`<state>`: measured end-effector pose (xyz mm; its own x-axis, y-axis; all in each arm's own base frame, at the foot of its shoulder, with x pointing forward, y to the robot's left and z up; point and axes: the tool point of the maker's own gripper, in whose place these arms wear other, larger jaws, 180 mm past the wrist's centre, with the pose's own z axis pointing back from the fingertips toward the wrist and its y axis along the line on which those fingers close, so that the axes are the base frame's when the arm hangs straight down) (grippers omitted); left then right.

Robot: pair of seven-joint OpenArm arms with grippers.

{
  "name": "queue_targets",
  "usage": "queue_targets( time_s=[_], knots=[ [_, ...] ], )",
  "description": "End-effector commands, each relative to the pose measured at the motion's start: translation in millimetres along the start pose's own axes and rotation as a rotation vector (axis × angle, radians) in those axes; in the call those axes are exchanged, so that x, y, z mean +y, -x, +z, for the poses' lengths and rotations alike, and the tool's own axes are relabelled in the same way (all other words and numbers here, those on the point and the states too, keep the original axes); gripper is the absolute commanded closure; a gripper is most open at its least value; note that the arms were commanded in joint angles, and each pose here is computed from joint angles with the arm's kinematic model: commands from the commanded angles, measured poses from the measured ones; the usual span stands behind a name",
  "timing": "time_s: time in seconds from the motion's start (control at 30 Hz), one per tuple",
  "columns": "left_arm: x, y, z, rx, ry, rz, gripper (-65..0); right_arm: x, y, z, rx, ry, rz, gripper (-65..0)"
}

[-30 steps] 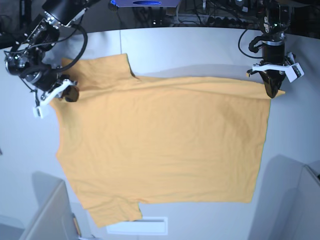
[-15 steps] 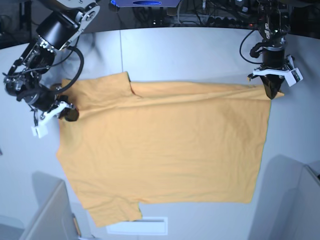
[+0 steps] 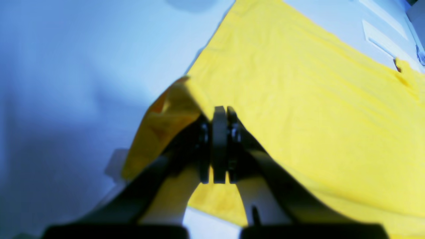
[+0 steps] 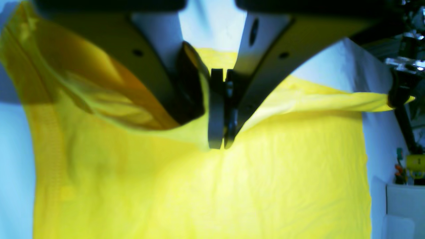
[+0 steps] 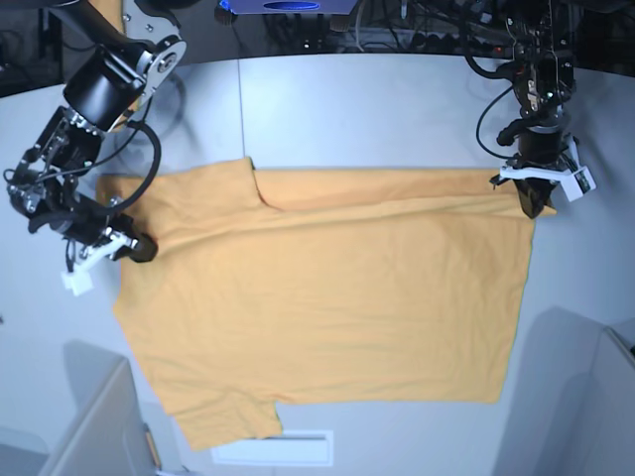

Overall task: Fold the T-shirt properly
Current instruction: 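Lay the held edge down across the shirt with both grippers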

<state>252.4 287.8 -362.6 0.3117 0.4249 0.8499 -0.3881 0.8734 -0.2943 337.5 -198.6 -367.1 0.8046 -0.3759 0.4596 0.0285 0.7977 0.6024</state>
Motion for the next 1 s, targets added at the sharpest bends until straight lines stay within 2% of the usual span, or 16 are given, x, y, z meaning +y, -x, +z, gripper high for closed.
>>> queue_targets(
  time_s=[0.0, 0.13, 0.27, 0.37, 0.67, 0.7, 0.77, 0.8, 0.93, 0.97],
  knots=[
    [-1, -12, -1, -0.035, 0.007, -0.018, 0.0, 7, -20, 4, -0.055, -0.022, 0.016, 0.0],
    [-4, -17, -7, -0.048, 0.012, -0.012, 0.0, 8, -21, -7, -0.038, -0.051, -0.016, 0.0],
    [-3, -21, -18, -0.057, 0.003, -0.001, 0.0, 8, -28, -17, -0.069, -0.076, -0.052, 0.0],
    [1, -20, -25, -0.054, -0.009, 0.005, 0.0, -3, -29, -21, -0.069, -0.070, -0.085, 0.0],
    [-5, -14, -50, 0.047, -0.012, 0.042, 0.0, -24, -23, -29, -0.052, -0.047, -0.233, 0.0],
    [-6, -16, -52, 0.043, -0.011, 0.045, 0.0, -24, -24, -28, -0.055, -0.041, -0.257, -6.9],
    [-4, -15, -56, 0.049, -0.017, 0.050, 0.0, -25, -27, -25, -0.071, -0.026, -0.280, -25.5],
    [-5, -17, -58, 0.042, -0.018, 0.053, 0.0, -24, -30, -23, -0.082, -0.023, -0.275, -29.9],
    [-5, -21, -66, 0.036, -0.023, 0.064, -1.0, -29, -46, -8, -0.172, 0.015, -0.241, -27.6],
    [-7, -24, -67, 0.030, -0.020, 0.066, -7.4, -28, -51, -4, -0.194, 0.021, -0.227, -27.0]
  ],
)
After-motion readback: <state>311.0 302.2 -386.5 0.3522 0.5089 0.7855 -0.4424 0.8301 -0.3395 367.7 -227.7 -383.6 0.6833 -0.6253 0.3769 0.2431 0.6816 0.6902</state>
